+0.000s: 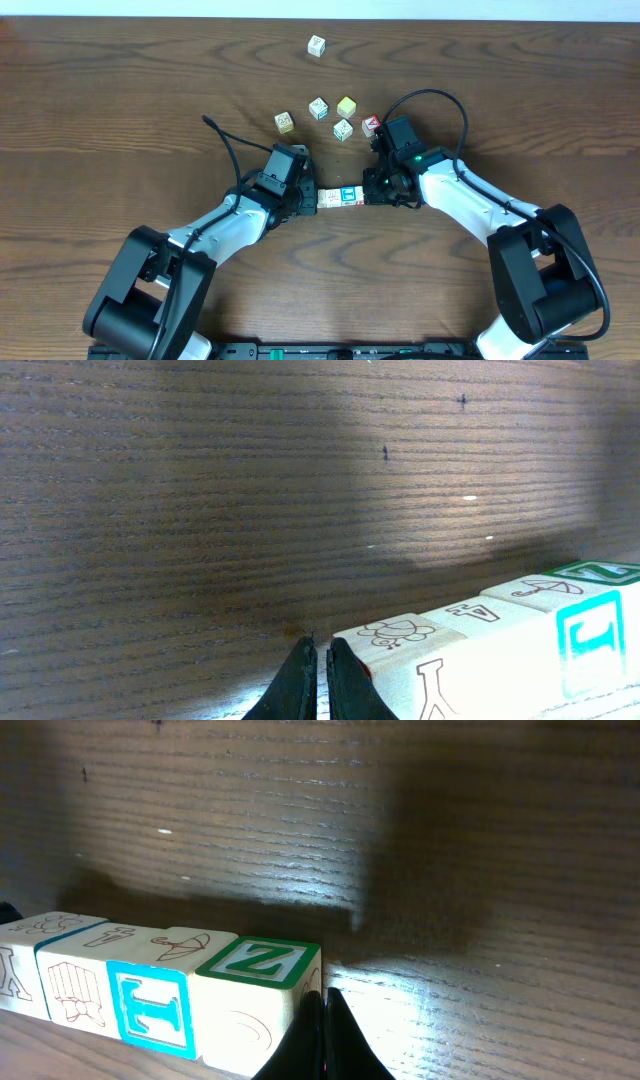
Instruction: Lift 4 blocks
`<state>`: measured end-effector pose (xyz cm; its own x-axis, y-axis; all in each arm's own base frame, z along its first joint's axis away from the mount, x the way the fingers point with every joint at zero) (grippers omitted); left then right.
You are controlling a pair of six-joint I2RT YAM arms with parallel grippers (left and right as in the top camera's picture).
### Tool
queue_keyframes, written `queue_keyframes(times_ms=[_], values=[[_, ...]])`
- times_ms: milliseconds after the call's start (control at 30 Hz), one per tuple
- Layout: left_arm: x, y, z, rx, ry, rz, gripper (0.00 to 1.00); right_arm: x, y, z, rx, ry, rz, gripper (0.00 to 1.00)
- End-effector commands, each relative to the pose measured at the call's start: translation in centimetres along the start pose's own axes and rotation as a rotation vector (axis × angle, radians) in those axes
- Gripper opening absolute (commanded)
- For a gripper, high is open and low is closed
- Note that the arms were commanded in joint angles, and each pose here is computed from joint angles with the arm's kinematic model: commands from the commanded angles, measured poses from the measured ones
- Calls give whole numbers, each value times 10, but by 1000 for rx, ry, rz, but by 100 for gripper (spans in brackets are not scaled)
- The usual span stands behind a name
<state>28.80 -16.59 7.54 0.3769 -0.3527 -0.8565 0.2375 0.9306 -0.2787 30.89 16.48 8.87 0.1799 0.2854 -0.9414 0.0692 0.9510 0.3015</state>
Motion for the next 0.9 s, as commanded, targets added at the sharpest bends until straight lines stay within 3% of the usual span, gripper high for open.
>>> queue_keyframes(times_ms=[0, 867], values=[[0, -3, 6, -15, -12, -7, 7, 3, 6, -3, -15, 11, 21, 1], [0, -3, 6, -48, -14, -9, 7, 4, 9, -2, -4, 7, 41, 1]])
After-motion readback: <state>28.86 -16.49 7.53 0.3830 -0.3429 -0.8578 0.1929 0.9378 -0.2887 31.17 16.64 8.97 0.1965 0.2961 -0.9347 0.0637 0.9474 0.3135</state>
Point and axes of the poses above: each gripper's point midway between its finger pads, its own x axis out along the fingers, its own y axis along the line the jaws close on, z = x × y, the point moved 8 cm from there along -x, back along the fingers, and after that the axes turned 9 degrees about x, right-handed, at the moved point
